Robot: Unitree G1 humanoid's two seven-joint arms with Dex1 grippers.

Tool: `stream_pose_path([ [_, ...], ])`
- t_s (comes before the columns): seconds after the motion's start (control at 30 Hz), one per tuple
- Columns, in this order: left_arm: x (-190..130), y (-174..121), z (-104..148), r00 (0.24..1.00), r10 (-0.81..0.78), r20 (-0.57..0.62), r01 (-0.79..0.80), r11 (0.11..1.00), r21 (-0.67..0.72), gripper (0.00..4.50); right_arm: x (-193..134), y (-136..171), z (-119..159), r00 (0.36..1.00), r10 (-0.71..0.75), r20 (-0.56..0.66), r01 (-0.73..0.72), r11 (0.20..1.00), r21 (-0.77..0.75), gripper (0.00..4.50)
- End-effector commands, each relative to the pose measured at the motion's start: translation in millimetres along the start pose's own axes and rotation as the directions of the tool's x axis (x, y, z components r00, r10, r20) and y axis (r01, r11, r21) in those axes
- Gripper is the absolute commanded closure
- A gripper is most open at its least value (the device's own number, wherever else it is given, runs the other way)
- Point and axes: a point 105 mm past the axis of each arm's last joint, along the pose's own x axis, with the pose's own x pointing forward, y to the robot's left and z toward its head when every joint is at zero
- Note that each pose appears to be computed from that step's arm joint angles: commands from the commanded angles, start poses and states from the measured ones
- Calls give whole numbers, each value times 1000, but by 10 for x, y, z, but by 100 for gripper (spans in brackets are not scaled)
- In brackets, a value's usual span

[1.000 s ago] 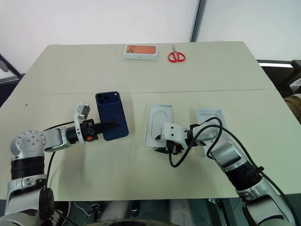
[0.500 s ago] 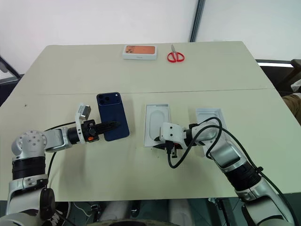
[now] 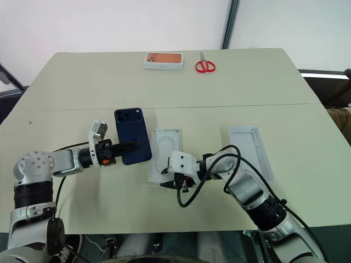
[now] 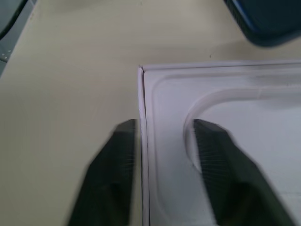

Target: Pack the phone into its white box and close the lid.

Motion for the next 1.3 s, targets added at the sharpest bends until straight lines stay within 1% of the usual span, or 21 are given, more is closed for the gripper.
stream_pose_path([
  [0.03,-7,-193,61,998,-69,10,69,996,55,450,-34,-9,101,1000,-2,20,2,999,-45,64],
  [0.2,23,-191,22,997,-73,-1,73,996,47,450,-123,-62,194,999,-21,43,23,999,-49,64],
  [0.27,56,-207,-35,996,-86,-21,87,996,35,450,-193,-66,238,999,-11,52,14,999,-44,64],
  [0.37,123,-218,-164,993,-105,-55,105,994,5,450,-387,-171,389,992,-51,111,53,998,-19,64],
  [0.43,144,-216,-211,992,-105,-63,105,994,-5,450,-469,-203,418,990,-66,122,69,998,-15,64],
  [0.5,217,-224,-318,989,-122,-84,119,992,-37,450,-644,-247,267,991,-100,89,99,995,18,64],
  [0.57,284,-254,-422,983,-148,-110,143,988,-59,450,-798,-300,61,989,-144,26,143,989,45,64],
  [0.67,381,-201,-516,983,-124,-132,113,990,-85,450,-937,-383,-120,978,-205,-34,206,978,42,64],
  [0.8,446,-140,-523,987,-88,-132,75,992,-97,450,-986,-390,-184,974,-220,-48,222,974,43,64],
  [1.0,525,-148,-480,988,-72,-137,61,994,-86,450,-979,-403,-216,968,-244,-55,246,968,40,64],
  [1.07,526,-140,-469,988,-67,-138,55,995,-88,352,-965,-403,-221,968,-245,-55,247,968,37,55],
  [1.1,526,-130,-467,988,-57,-141,46,995,-85,327,-961,-402,-225,968,-245,-56,247,968,35,55],
  [1.17,526,-115,-466,988,-38,-148,28,997,-71,227,-953,-404,-227,968,-246,-57,248,968,31,55],
  [1.2,529,-111,-466,988,-33,-151,23,997,-68,184,-945,-405,-224,967,-247,-55,249,968,31,55],
  [1.23,533,-119,-462,987,-37,-154,27,997,-66,128,-934,-410,-218,967,-248,-52,250,968,28,55],
  [1.27,534,-130,-465,985,-34,-168,25,998,-54,85,-924,-417,-213,967,-251,-49,253,967,24,55],
  [1.3,534,-137,-471,983,-33,-182,24,999,-49,85,-916,-422,-209,967,-252,-47,253,967,23,55],
])
